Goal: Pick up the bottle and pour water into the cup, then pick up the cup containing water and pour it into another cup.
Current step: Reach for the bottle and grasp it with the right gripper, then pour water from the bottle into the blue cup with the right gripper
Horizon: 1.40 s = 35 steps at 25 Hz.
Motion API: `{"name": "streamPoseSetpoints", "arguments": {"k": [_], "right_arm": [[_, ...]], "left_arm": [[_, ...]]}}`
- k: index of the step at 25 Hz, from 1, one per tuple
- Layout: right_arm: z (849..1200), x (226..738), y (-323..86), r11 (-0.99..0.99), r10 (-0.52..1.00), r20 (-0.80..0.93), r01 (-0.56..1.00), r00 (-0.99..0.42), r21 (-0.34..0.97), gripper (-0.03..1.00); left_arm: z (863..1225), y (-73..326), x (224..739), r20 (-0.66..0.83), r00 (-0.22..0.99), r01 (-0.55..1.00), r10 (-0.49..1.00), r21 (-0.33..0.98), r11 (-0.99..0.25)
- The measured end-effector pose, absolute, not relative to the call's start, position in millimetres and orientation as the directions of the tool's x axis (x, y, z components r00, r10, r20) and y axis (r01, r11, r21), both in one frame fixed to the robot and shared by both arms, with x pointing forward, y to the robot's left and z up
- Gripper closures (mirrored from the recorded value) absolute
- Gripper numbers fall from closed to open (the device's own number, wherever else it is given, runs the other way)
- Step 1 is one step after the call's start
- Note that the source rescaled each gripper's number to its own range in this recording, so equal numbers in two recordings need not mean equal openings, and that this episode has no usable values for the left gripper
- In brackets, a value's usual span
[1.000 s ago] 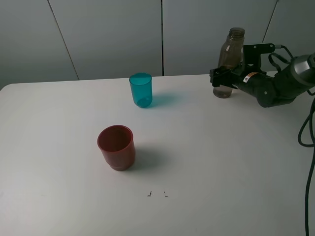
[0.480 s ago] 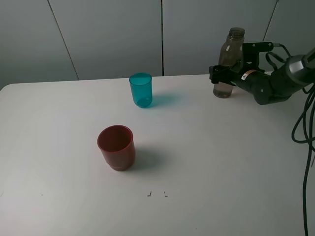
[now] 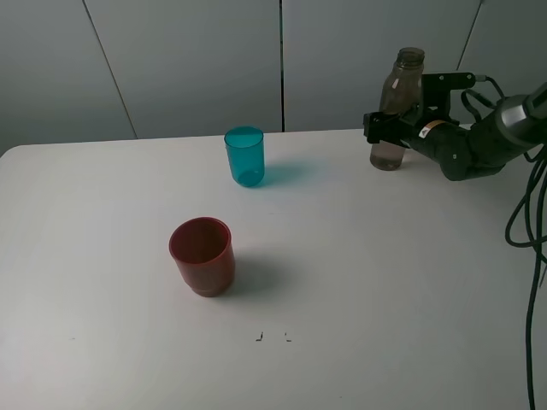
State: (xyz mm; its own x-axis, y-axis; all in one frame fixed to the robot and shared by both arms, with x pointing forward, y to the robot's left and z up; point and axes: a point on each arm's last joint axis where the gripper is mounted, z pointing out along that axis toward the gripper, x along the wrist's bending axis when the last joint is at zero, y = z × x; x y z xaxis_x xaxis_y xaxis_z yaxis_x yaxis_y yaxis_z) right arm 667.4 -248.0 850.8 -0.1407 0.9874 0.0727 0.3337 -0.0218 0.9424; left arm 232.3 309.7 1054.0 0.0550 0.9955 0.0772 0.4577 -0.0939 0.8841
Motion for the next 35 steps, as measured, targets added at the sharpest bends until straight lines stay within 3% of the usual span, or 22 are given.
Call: {"name": "streamPoseSetpoints", "arguments": {"k": [1, 2, 3, 4, 20, 26, 35], "right_arm": [[850.8, 667.4, -248.0, -0.022, 0.987, 0.073, 0.334, -0.141, 0.942, 0.19], [850.8, 667.4, -248.0, -0.022, 0.987, 0.073, 0.334, -0.141, 0.942, 0.43], [850.8, 667.4, -248.0, -0.022, 0.987, 0.073, 0.334, -0.141, 0.942, 0.75], [850.8, 667.4, -248.1, -0.023, 0.988, 0.074, 0.334, -0.139, 0.942, 0.97], [862.5, 666.8, -245.5, 0.03, 0.981, 0.038, 0.341, -0.19, 0.94, 0.94], [897.0, 664.4, -223.1, 0.119, 0.962, -0.048, 0.252, -0.269, 0.96, 0.94], [915.0, 664.1, -174.2, 0.178, 0.916, -0.083, 0.212, -0.393, 0.961, 0.94]], "left_arm": [[1054.0, 309.7, 232.3, 0.077, 0.055, 0.458, 0.995, 0.884, -0.094], [1054.0, 309.7, 232.3, 0.077, 0.055, 0.458, 0.995, 0.884, -0.094], [1054.0, 309.7, 232.3, 0.077, 0.055, 0.458, 0.995, 0.884, -0.094], [1054.0, 309.7, 232.3, 0.077, 0.055, 0.458, 0.995, 0.884, -0.094], [1054.0, 309.7, 232.3, 0.077, 0.055, 0.458, 0.995, 0.884, -0.094], [1054.0, 309.7, 232.3, 0.077, 0.055, 0.458, 0.995, 0.884, -0.094], [1054.0, 309.7, 232.3, 0.077, 0.055, 0.458, 0.995, 0.884, -0.094]]}}
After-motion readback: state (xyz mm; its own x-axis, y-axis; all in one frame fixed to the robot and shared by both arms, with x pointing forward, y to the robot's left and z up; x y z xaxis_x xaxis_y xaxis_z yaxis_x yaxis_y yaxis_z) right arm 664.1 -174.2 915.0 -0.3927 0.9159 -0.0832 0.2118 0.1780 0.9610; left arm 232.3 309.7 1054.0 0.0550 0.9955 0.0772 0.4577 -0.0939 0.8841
